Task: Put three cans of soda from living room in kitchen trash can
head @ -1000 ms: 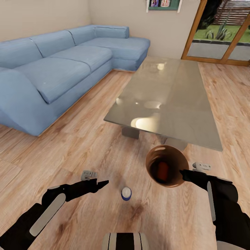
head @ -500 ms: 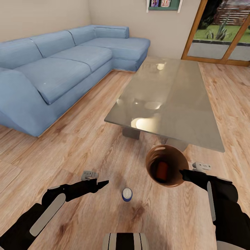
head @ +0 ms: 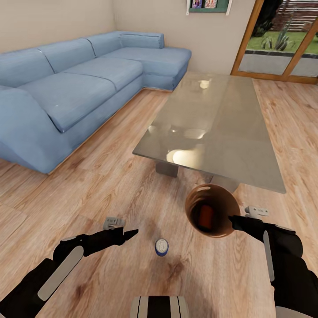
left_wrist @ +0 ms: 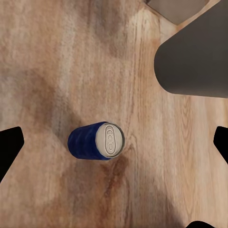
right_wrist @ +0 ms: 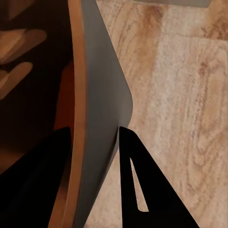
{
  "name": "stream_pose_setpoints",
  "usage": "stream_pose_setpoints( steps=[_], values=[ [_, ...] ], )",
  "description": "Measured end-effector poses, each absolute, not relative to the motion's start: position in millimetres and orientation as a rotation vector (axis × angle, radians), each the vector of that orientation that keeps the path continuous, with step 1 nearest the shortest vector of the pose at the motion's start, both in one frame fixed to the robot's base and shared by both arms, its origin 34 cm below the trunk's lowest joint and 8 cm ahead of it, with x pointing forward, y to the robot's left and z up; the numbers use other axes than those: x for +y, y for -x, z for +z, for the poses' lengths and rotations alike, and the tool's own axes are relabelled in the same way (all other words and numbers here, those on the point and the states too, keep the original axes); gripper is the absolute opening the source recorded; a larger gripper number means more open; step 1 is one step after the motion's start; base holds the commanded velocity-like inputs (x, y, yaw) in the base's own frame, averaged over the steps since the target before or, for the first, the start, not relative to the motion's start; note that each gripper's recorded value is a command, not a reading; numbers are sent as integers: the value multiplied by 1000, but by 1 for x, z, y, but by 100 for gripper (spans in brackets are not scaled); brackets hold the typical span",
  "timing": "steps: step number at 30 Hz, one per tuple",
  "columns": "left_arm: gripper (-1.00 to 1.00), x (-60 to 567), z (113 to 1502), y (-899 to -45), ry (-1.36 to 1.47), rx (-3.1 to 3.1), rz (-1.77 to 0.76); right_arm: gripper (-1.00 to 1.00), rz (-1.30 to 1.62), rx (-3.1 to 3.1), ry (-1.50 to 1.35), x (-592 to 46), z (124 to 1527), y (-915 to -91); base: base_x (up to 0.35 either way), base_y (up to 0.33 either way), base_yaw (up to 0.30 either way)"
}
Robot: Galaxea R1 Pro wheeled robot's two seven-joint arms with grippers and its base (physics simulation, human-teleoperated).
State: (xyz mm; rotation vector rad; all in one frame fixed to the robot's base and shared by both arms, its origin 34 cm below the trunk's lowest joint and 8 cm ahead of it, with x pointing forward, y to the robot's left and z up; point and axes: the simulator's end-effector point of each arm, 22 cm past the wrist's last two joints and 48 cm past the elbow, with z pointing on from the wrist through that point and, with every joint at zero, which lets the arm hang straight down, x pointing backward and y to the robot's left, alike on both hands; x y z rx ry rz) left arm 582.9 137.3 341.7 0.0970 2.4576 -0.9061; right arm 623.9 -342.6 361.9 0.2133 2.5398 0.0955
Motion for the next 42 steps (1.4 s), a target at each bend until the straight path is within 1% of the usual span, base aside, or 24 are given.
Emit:
stream_pose_setpoints(
  steps=[42],
  values=[
    [100, 138, 309, -571, -65, 2516, -921, -100, 89, 2605, -221, -343, 327, -613, 0, 0, 0]
  ],
)
